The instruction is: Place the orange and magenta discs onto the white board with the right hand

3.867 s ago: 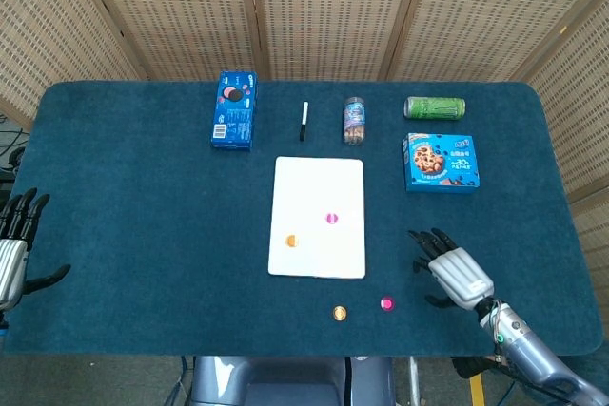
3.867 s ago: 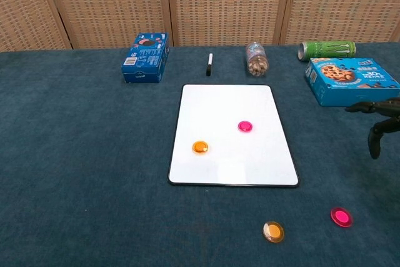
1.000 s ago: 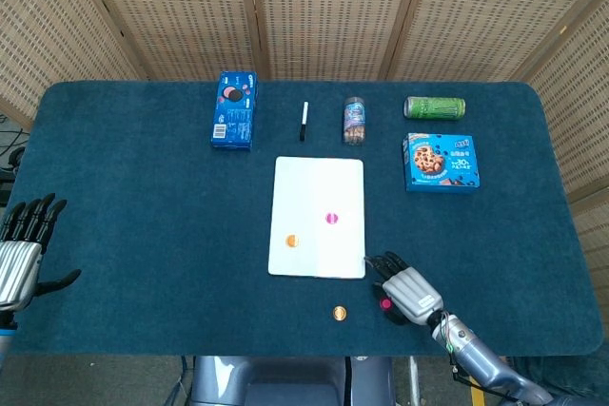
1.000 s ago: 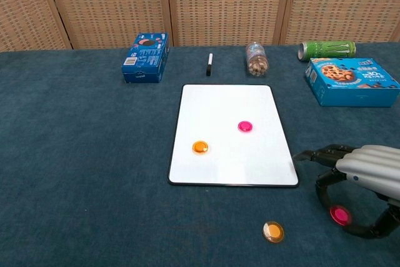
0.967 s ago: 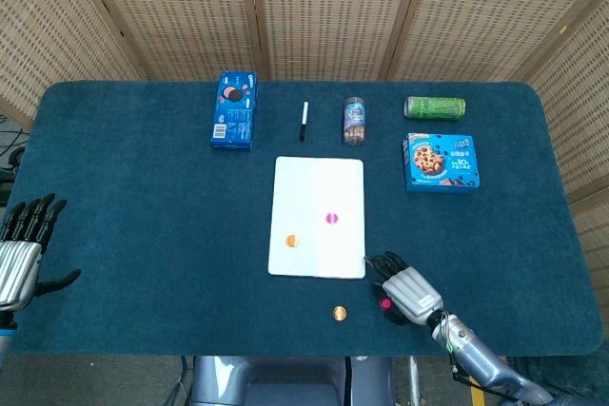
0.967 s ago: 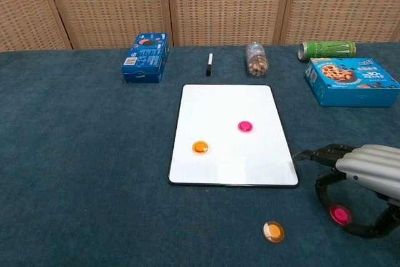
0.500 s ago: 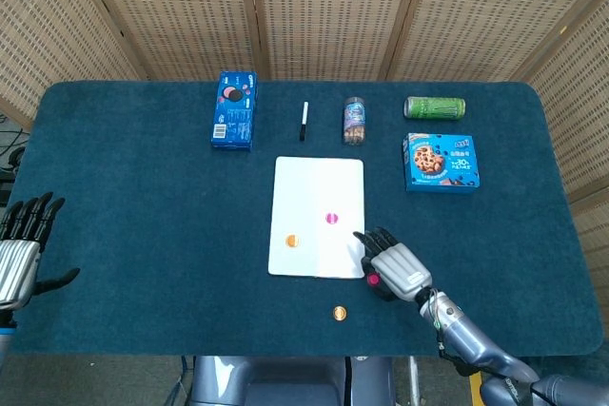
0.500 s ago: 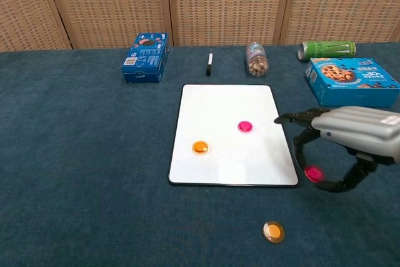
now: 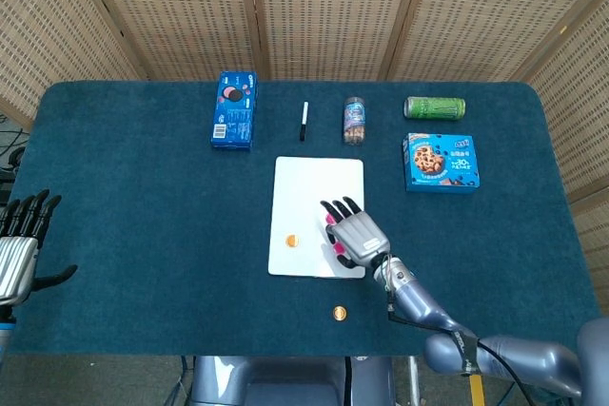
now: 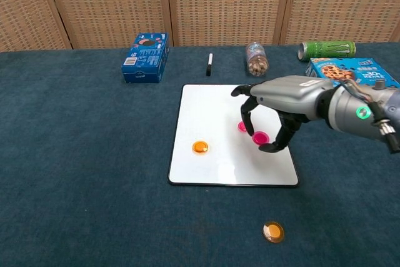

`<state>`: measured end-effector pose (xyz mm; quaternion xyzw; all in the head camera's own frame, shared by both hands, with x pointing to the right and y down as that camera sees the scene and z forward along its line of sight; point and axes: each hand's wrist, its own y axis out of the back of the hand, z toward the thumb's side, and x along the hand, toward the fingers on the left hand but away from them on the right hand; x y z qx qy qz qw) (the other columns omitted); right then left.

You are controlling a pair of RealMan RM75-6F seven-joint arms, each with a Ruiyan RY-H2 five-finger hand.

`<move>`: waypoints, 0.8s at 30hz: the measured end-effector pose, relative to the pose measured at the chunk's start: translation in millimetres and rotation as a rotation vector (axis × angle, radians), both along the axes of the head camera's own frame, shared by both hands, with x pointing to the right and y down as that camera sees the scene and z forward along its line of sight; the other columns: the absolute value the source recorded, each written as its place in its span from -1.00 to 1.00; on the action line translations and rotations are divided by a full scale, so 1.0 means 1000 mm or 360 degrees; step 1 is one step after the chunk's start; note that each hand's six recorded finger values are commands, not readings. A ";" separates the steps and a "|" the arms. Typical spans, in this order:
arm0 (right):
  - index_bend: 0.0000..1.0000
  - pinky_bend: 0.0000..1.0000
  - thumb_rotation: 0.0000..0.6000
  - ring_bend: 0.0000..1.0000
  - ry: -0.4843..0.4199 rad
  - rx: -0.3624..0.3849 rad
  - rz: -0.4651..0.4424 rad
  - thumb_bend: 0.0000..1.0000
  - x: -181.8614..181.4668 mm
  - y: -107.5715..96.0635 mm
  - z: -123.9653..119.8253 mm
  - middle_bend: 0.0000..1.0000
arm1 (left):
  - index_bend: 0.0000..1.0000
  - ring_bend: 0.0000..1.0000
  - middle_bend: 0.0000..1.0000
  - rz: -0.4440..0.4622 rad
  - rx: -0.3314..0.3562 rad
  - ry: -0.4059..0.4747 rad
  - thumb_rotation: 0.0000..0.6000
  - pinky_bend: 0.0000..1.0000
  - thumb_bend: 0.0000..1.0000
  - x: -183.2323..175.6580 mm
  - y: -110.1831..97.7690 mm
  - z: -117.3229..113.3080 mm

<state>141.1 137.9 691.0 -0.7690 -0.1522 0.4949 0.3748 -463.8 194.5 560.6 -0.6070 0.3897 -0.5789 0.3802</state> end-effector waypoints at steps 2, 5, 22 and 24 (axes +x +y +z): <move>-0.03 -0.98 1.00 -1.00 0.0039 -0.0006 0.0019 -0.20 -0.006 -0.005 0.005 -0.94 | -1.00 -1.00 -1.00 0.0000 -0.0001 0.0003 1.00 -1.00 -1.00 0.000 0.000 0.000; -0.03 -0.98 1.00 -1.00 0.0107 -0.0012 0.0046 -0.20 -0.009 -0.010 0.014 -0.94 | -1.00 -1.00 -1.00 -0.0004 -0.0003 0.0009 1.00 -1.00 -1.00 -0.001 0.001 -0.001; -1.00 -0.98 1.00 -1.00 0.0189 0.0005 0.0116 -0.79 -0.008 -0.015 0.023 -1.00 | -1.00 -1.00 -1.00 -0.0003 -0.0013 0.0024 1.00 -1.00 -1.00 -0.001 -0.001 -0.001; -1.00 -0.98 1.00 -1.00 0.0176 0.0017 0.0129 -0.79 -0.007 -0.017 0.019 -1.00 | -1.00 -1.00 -1.00 -0.0005 -0.0014 0.0025 1.00 -1.00 -1.00 -0.001 -0.001 -0.001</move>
